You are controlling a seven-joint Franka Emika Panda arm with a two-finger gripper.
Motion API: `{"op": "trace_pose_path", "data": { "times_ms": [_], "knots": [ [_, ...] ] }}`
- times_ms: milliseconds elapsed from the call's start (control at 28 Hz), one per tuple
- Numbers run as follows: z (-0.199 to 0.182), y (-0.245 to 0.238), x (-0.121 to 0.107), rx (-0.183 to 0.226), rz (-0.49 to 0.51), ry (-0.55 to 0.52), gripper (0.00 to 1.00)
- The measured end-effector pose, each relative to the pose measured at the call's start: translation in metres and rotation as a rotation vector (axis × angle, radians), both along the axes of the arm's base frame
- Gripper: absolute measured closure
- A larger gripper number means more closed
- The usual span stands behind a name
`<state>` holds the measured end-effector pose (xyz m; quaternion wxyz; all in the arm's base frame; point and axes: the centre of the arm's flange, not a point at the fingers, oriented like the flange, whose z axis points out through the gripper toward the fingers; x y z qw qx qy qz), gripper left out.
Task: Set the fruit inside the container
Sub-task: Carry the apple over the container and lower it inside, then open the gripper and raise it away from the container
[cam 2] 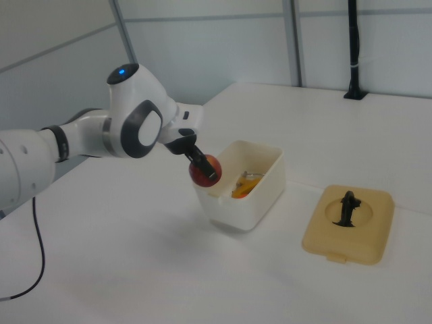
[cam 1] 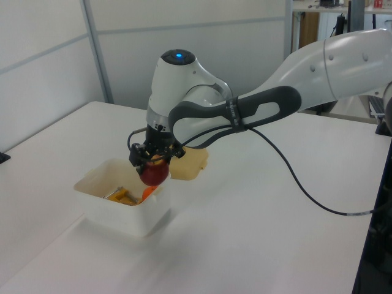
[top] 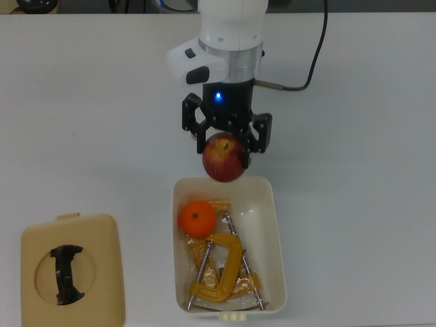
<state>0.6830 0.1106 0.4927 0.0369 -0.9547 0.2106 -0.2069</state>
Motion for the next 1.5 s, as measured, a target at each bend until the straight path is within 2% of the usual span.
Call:
{"op": "trace_pose_path", "data": {
  "times_ms": [71,214,357,607,679,714,786,929,1036,1214,1500],
  "knots": [
    [-0.01,-0.002,0.008,0.008,-0.03,-0.018,0.12],
    [-0.042,-0.005,0.02,-0.016,-0.086,-0.029,0.11],
    [-0.052,-0.004,0.027,-0.035,-0.134,-0.043,0.0],
    [-0.018,-0.005,0.029,-0.021,-0.141,-0.097,0.0],
    [-0.009,-0.006,0.025,-0.031,-0.135,-0.082,0.0],
    [-0.006,-0.007,0.021,-0.046,-0.119,-0.051,0.0],
    [-0.005,-0.008,0.015,-0.052,-0.08,0.009,0.0],
    [-0.007,-0.009,-0.002,-0.026,0.104,0.183,0.0],
    [-0.003,-0.01,-0.014,-0.031,0.221,0.278,0.0],
    [0.008,-0.011,-0.025,-0.06,0.331,0.355,0.0],
    [0.008,-0.014,-0.027,-0.107,0.359,0.376,0.0]
  ]
}}
